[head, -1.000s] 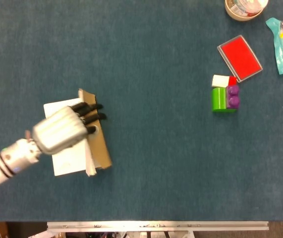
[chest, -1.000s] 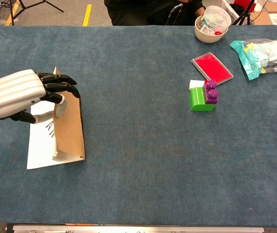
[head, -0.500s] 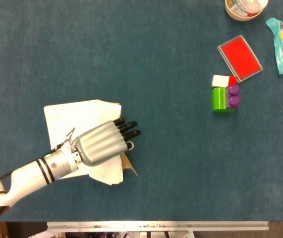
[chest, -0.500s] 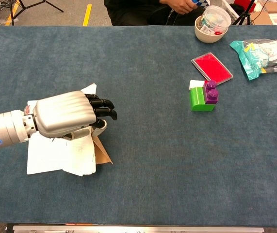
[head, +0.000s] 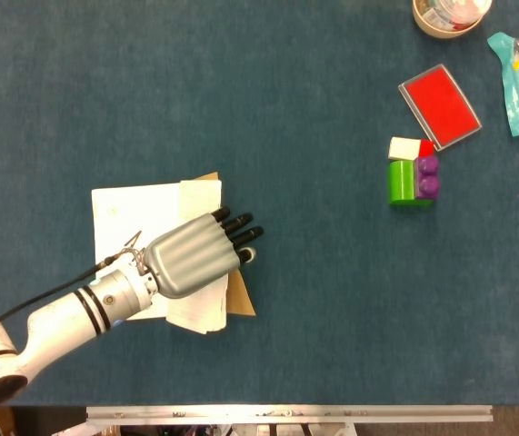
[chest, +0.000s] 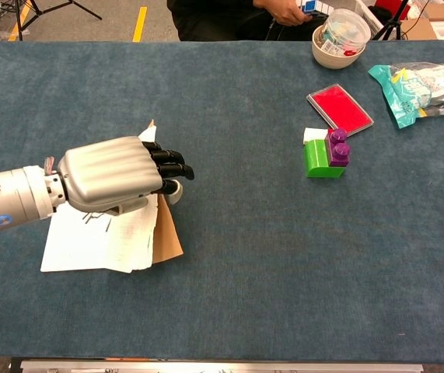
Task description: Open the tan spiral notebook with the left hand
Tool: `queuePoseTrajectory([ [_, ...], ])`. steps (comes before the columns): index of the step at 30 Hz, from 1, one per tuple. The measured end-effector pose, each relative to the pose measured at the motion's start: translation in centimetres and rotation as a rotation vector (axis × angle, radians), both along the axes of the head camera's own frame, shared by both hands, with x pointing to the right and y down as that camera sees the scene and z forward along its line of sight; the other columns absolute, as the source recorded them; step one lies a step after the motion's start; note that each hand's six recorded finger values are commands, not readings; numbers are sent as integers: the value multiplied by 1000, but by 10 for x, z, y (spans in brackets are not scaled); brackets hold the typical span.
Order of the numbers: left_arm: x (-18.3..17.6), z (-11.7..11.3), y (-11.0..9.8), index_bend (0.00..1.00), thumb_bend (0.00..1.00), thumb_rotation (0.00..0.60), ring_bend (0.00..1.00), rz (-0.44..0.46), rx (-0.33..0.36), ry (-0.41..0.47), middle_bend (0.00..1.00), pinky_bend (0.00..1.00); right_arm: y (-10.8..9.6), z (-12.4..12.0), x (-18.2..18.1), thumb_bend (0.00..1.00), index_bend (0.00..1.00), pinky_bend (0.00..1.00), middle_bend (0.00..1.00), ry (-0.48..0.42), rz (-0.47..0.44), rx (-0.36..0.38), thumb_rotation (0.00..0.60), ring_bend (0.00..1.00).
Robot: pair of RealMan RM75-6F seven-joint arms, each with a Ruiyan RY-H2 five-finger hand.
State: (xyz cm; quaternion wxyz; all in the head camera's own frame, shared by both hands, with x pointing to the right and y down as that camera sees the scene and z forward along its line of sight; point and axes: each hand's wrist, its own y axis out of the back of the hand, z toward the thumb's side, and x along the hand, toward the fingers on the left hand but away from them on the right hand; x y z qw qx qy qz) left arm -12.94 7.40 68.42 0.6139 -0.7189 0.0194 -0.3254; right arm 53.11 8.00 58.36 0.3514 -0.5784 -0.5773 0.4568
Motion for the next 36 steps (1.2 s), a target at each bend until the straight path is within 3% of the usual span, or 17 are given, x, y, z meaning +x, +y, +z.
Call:
queuePoseTrajectory([
  [4, 7, -5, -2, 118, 404, 556, 101, -16, 1, 12, 105, 313, 0, -1, 1, 533, 382, 367, 369, 1, 2, 5, 600, 277],
  [10, 18, -12, -2, 101, 404, 545, 100, -19, -9, 36, 103, 313, 1, -1, 4, 533, 382, 367, 369, -5, 9, 9, 600, 277],
  [24, 48, -8, -13, 100, 404, 570, 100, -45, -28, 67, 103, 312, 6, -1, 12, 532, 382, 367, 369, -11, 25, 11, 600, 277],
  [36, 63, 1, -7, 75, 404, 571, 96, -41, -66, 62, 88, 312, 6, -1, 14, 532, 381, 367, 369, -14, 28, 10, 600, 277],
])
